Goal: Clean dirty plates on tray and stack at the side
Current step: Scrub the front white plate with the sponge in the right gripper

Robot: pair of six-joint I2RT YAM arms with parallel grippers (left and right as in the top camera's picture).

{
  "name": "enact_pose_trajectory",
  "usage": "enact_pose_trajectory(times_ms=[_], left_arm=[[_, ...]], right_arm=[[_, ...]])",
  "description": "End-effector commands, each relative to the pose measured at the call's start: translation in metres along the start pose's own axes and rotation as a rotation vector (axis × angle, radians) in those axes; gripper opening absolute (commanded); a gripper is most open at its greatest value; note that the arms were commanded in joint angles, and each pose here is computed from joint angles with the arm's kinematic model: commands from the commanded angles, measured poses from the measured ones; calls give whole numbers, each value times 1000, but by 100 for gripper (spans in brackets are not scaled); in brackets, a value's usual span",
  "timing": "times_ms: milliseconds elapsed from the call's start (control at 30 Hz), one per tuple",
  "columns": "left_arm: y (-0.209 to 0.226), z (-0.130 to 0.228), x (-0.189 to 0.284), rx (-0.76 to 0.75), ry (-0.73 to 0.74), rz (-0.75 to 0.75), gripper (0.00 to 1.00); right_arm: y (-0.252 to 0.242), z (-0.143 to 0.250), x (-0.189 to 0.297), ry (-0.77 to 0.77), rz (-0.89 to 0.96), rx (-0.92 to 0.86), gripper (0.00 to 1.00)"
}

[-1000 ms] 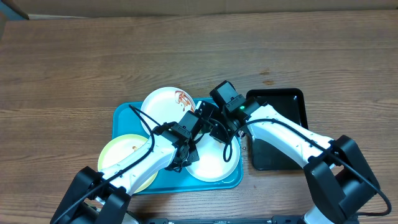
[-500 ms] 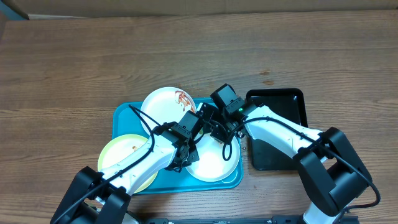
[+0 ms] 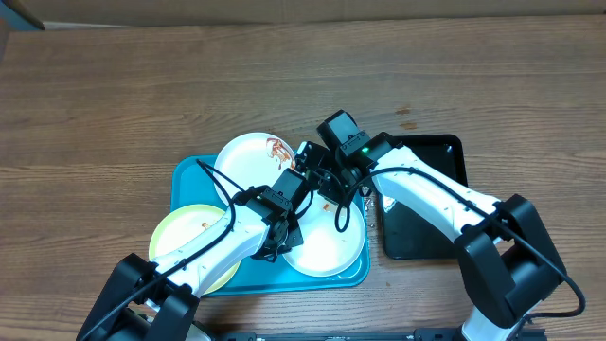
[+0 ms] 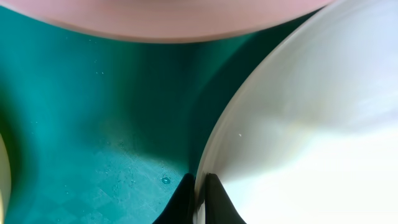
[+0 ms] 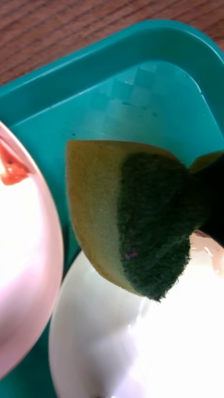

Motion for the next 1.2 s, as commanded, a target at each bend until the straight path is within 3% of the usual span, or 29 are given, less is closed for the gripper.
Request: enact_pose_trajectory(times_ms=[0,733,867,1167], left_arm=[[13,4,-10,-13,16,-71,4],[12,3,-10,-13,12,-67,4],[12,3,-10,-14,12,-67,4],[12,3,-10,-13,12,-67,4]], right_arm=[[2,0,-1,-13,-34,19,4],[13,15,-32,-72,-102,116,4],[7,20,-41,-42,-53,115,4],[16,49,-63,118,-133,76,4]])
Point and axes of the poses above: each gripper's point midway between its finger pads, its own x axis back along the fingers, its own y axis along the line the jaws close on, z = x × y, the point moved 7 cm from there along x, back along the fingers, and after that the axes turned 6 degrees about -x, right-handed, at the moved point
